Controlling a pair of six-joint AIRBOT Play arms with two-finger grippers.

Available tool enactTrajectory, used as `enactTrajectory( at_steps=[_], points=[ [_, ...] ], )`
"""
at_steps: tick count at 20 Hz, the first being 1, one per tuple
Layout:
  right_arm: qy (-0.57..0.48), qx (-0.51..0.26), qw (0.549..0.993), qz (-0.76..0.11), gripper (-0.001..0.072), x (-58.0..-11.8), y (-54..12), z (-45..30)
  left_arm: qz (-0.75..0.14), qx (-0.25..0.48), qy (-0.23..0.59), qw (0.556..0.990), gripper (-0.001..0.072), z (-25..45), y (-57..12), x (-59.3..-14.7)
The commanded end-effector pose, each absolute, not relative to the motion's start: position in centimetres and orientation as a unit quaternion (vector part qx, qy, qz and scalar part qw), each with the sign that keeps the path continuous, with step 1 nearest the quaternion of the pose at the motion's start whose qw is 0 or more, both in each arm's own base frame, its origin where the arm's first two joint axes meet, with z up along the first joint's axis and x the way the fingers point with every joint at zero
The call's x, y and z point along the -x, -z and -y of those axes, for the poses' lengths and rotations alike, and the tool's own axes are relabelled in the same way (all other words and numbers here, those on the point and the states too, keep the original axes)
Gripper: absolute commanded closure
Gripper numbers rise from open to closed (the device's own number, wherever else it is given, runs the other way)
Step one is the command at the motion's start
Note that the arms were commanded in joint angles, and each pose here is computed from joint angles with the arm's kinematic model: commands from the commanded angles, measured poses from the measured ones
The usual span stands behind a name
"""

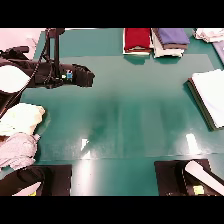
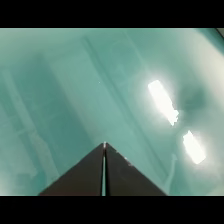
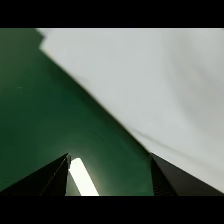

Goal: Fold the shirts.

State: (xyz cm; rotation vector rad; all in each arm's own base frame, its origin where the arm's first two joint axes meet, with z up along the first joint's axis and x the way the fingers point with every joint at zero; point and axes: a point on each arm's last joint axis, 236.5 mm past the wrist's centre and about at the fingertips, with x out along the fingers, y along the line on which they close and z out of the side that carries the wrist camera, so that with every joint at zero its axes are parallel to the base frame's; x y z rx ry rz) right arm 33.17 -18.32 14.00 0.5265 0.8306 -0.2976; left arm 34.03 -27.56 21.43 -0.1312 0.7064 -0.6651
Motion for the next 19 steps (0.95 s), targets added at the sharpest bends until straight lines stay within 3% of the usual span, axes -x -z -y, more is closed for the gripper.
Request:
enactTrajectory(
  at_steps=[1, 4, 5, 7, 9, 10, 19],
  points=[
    [0.0, -0.212, 0.901, -0.378, 0.0139, -37.8, -16.9, 7.0, -0.34, 0.063, 0.319, 0.882, 0.0682, 27.5, -21.4, -34.0],
    [-0.113, -0.151, 0.904, -0.383, 0.0142, -39.0, -17.5, -3.0, -0.338, 0.064, 0.319, 0.883, 0.0682, 27.6, -21.5, -34.1],
    [-0.145, -0.137, 0.903, -0.381, 0.0183, -39.0, -17.7, -5.9, -0.336, 0.065, 0.319, 0.884, 0.0682, 27.6, -21.6, -34.1],
    [-0.196, -0.115, 0.899, -0.374, 0.0366, -38.6, -18.3, -10.5, -0.327, 0.069, 0.32, 0.887, 0.0682, 27.7, -22.0, -34.4],
    [-0.238, -0.097, 0.892, -0.372, 0.0639, -37.7, -18.5, -14.2, -0.321, 0.071, 0.32, 0.889, 0.0683, 27.7, -22.2, -34.6],
    [-0.253, -0.091, 0.889, -0.371, 0.0693, -37.2, -18.6, -15.5, -0.319, 0.072, 0.32, 0.889, 0.0682, 27.8, -22.3, -34.7],
    [-0.275, -0.082, 0.881, -0.375, 0.0693, -36.4, -18.5, -17.3, -0.319, 0.072, 0.32, 0.889, 0.0682, 27.8, -22.3, -34.7]
  ],
)
